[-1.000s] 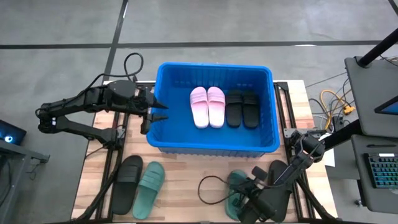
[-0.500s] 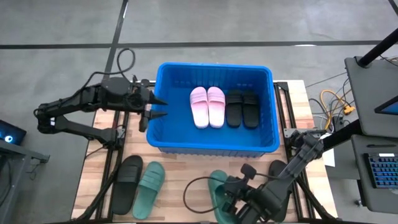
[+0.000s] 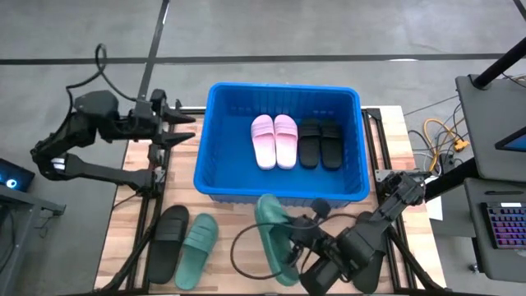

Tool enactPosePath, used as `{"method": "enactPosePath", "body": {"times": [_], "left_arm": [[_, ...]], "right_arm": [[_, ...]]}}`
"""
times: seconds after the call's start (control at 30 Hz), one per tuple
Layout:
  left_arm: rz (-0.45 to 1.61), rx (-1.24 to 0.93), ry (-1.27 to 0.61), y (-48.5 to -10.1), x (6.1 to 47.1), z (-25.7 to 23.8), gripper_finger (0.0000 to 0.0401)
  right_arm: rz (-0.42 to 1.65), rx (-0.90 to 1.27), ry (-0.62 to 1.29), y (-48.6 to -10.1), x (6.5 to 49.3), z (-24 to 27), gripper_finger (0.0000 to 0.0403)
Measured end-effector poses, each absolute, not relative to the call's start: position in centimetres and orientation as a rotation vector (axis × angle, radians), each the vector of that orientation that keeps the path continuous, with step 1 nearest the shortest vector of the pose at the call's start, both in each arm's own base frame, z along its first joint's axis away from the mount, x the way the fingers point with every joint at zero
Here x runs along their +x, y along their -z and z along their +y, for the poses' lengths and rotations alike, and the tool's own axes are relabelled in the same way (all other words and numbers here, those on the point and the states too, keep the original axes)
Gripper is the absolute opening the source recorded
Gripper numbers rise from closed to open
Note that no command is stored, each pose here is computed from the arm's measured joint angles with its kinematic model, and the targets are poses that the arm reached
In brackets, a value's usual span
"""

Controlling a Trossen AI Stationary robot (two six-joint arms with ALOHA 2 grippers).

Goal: Pick and place slides into bin
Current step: Put the right green slide into the blue bin

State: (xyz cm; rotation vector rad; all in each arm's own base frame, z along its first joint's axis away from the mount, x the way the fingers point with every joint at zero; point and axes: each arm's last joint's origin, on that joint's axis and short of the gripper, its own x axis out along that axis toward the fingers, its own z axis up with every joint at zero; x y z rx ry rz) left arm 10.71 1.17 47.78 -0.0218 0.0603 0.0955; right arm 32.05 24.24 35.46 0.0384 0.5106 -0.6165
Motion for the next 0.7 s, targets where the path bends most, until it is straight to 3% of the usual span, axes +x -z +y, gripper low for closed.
{"method": "enactPosePath", "body": {"times": [0.2,0.37,0.57,0.7], "left_arm": [[0.052,-0.022,-0.096,-47.8,10.3,1.1,0.0171],[0.048,-0.023,-0.096,-47.7,9.9,1.1,0.0171],[0.046,-0.024,-0.096,-47.6,9.1,1.0,0.0171],[0.03,-0.038,-0.096,-47.6,8.4,0.9,0.0171]], "right_arm": [[0.503,0.014,0.618,-38.2,33.4,21.9,0.0009],[0.524,0.145,0.589,-40.6,34.8,18.8,0.0009],[0.526,0.15,0.4,-43.1,36.6,15.2,0.0009],[0.502,0.116,0.379,-44.1,37.6,12.5,0.0009]]}}
